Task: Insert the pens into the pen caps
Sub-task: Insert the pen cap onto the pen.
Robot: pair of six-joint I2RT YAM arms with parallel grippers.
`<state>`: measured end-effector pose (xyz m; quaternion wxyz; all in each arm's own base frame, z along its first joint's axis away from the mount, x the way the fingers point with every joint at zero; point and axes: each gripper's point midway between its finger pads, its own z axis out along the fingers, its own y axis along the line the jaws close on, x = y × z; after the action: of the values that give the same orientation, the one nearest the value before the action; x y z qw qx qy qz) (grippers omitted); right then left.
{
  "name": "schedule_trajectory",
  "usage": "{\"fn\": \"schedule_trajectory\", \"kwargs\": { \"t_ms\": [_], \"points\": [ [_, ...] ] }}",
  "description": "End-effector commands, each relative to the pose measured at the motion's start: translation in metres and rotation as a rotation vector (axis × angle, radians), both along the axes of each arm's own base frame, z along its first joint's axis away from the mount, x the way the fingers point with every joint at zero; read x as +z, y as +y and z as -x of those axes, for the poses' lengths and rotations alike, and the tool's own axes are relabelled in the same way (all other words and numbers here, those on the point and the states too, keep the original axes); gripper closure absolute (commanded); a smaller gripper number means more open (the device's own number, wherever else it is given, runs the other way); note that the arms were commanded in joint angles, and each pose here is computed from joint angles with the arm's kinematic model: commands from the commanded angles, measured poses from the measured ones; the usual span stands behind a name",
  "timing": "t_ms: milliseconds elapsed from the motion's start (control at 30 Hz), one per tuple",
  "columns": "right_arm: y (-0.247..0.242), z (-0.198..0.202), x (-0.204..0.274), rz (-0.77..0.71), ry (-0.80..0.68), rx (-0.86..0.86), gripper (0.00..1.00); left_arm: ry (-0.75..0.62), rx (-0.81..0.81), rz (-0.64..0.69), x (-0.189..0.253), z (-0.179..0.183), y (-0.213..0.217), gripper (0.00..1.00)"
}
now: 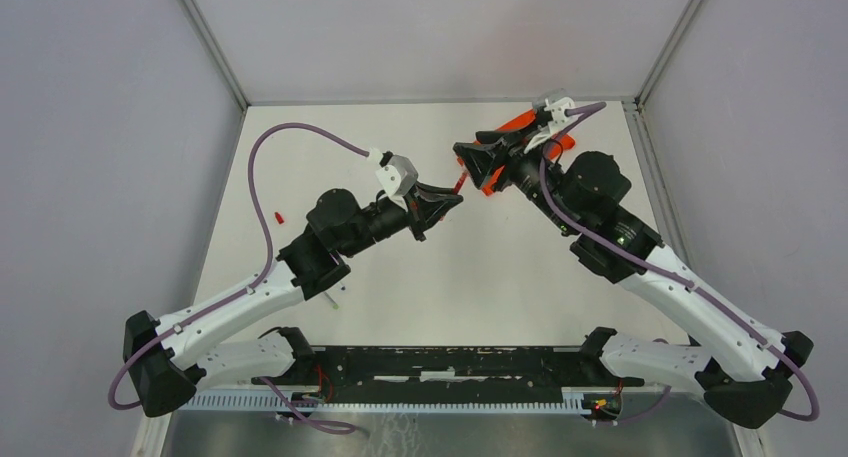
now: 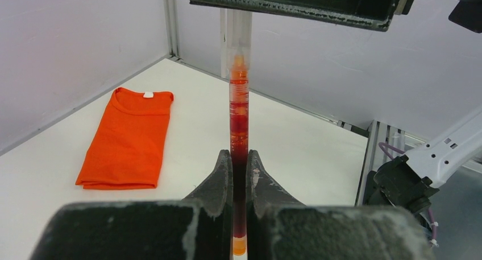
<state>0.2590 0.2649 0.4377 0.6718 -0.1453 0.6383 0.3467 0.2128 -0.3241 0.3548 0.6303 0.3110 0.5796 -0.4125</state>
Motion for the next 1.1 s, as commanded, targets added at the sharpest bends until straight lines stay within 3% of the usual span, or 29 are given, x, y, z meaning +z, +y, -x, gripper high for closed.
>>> {"fn": "schedule_trajectory", "kwargs": {
  "t_ms": [0,167,500,867,1067],
  "points": [
    [-0.004,0.007,0.016,-0.058,-0.011,0.033,0.49,-0.077,0.003,-0.003,0.012,-0.002,0.001,0.98],
    [-0.002,0.010,0.016,-0.072,-0.013,0.060,0.59,-0.076,0.006,-0.005,0.011,-0.003,0.001,0.98],
    [0.004,0.009,0.008,-0.055,0.005,0.082,0.53,-0.072,0.009,-0.006,0.010,-0.004,0.001,0.98],
    [0.007,0.007,-0.007,-0.024,0.041,0.085,0.55,-0.074,0.017,-0.002,0.011,-0.005,0.002,0.98],
    [0.009,0.007,-0.009,-0.026,0.047,0.095,0.65,-0.073,0.023,-0.001,0.011,-0.005,0.003,0.98]
  ]
}}
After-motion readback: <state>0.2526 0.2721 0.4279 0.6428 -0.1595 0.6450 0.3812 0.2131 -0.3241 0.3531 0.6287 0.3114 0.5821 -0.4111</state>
